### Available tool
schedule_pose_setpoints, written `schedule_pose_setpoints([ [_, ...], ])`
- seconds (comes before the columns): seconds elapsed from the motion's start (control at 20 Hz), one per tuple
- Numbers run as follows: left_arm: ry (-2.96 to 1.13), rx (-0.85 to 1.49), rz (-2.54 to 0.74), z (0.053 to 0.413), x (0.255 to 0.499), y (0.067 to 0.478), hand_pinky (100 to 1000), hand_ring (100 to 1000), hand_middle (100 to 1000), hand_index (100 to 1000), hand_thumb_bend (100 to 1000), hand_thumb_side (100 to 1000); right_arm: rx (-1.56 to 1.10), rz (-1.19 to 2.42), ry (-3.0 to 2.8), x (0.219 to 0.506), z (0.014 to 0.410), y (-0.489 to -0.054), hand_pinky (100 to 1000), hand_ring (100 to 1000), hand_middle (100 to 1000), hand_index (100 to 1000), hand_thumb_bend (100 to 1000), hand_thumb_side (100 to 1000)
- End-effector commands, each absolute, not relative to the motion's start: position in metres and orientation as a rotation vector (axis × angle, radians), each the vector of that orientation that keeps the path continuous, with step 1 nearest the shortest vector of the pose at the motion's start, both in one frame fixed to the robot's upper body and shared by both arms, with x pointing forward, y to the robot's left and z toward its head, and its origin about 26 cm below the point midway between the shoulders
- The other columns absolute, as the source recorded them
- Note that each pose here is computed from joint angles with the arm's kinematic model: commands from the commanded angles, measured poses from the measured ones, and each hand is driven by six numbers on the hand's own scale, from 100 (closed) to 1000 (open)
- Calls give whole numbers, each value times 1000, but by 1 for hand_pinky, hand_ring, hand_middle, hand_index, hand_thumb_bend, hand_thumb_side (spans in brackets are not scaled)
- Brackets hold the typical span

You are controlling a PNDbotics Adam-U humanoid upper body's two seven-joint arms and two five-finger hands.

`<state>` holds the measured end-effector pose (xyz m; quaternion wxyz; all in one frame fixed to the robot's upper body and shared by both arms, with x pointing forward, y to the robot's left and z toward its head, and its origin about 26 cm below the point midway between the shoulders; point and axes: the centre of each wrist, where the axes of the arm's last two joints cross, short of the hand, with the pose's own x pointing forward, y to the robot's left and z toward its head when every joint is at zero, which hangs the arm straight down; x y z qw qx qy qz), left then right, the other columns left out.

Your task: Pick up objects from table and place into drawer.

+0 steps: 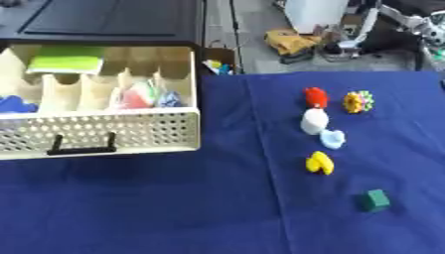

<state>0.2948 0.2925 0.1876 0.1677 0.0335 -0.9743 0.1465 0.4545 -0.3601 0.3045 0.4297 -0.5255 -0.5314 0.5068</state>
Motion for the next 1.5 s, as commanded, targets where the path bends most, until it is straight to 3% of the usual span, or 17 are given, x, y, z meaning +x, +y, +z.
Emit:
schedule_pose_setpoints([
  [0.05,-2793,95,393,194,293,293,444,582,628,826,224,1000,-1373,1177,-1268,459,309,-371,824,896,763,942,833,857],
  [0.3,-2793,94,396,194,294,293,444,582,628,826,224,1000,-1384,1093,-1186,466,295,-375,822,885,730,918,827,814],
  [0.45,-2793,94,398,195,294,293,443,582,628,827,223,1000,-1333,1030,-1161,468,288,-378,831,893,686,889,821,688],
  [0.7,-2793,94,401,195,294,293,444,582,629,827,223,1000,-1273,933,-1120,471,279,-382,846,906,619,870,824,557],
  [0.95,-2792,93,402,195,294,292,444,582,629,827,224,1000,-1252,862,-1075,473,272,-382,843,905,587,875,824,557],
  [1.5,-2791,93,401,195,294,291,439,580,628,827,224,1000,-1296,810,-955,477,253,-389,835,916,645,925,776,570],
])
